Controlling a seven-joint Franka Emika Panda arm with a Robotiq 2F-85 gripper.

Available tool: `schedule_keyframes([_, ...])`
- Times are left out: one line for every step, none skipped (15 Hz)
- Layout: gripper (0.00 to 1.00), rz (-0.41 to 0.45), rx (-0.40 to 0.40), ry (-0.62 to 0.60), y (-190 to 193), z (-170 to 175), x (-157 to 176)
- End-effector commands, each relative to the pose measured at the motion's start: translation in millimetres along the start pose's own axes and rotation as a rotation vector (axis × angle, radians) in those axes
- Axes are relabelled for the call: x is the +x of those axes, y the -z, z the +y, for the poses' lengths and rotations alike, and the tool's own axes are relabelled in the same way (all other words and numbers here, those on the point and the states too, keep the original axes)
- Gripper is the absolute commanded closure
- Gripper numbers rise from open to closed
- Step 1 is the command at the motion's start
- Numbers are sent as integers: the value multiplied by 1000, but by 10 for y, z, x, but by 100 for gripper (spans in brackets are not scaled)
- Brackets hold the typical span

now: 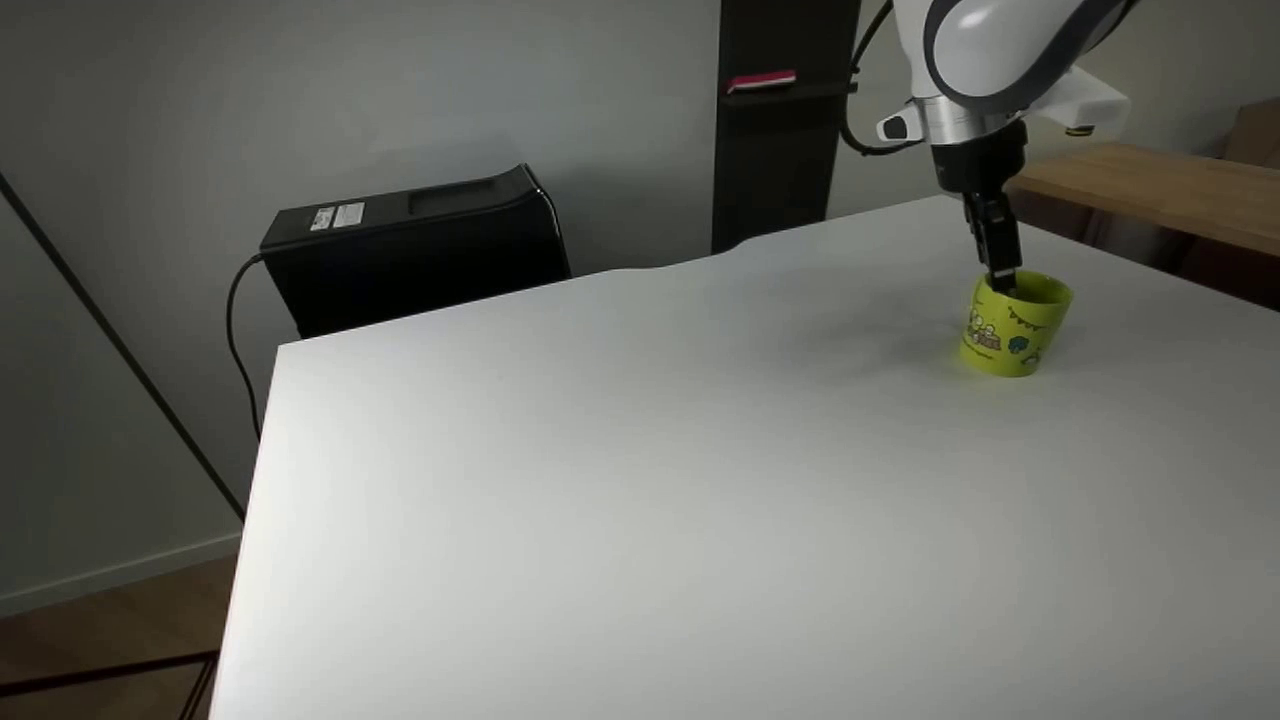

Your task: Pick up the marker from the cup and place it on the table

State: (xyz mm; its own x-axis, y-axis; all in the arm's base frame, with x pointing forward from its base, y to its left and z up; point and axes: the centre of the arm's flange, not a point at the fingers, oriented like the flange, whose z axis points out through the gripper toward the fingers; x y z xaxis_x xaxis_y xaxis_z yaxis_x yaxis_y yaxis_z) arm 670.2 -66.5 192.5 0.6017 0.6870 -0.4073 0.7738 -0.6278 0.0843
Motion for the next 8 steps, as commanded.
schedule_keyframes([61, -30, -8, -26, 14, 78, 99])
schedule_keyframes([69, -35, -7, -28, 15, 79, 102])
schedule_keyframes([75, -38, -3, -29, 15, 82, 101])
schedule_keyframes([83, -42, 1, -31, 14, 86, 99])
schedule_keyframes([89, -42, 6, -33, 18, 95, 93])
schedule_keyframes([95, -44, 11, -37, 20, 104, 85])
schedule_keyframes([96, -46, 16, -41, 27, 112, 74])
schedule_keyframes([94, -47, 19, -48, 40, 114, 61])
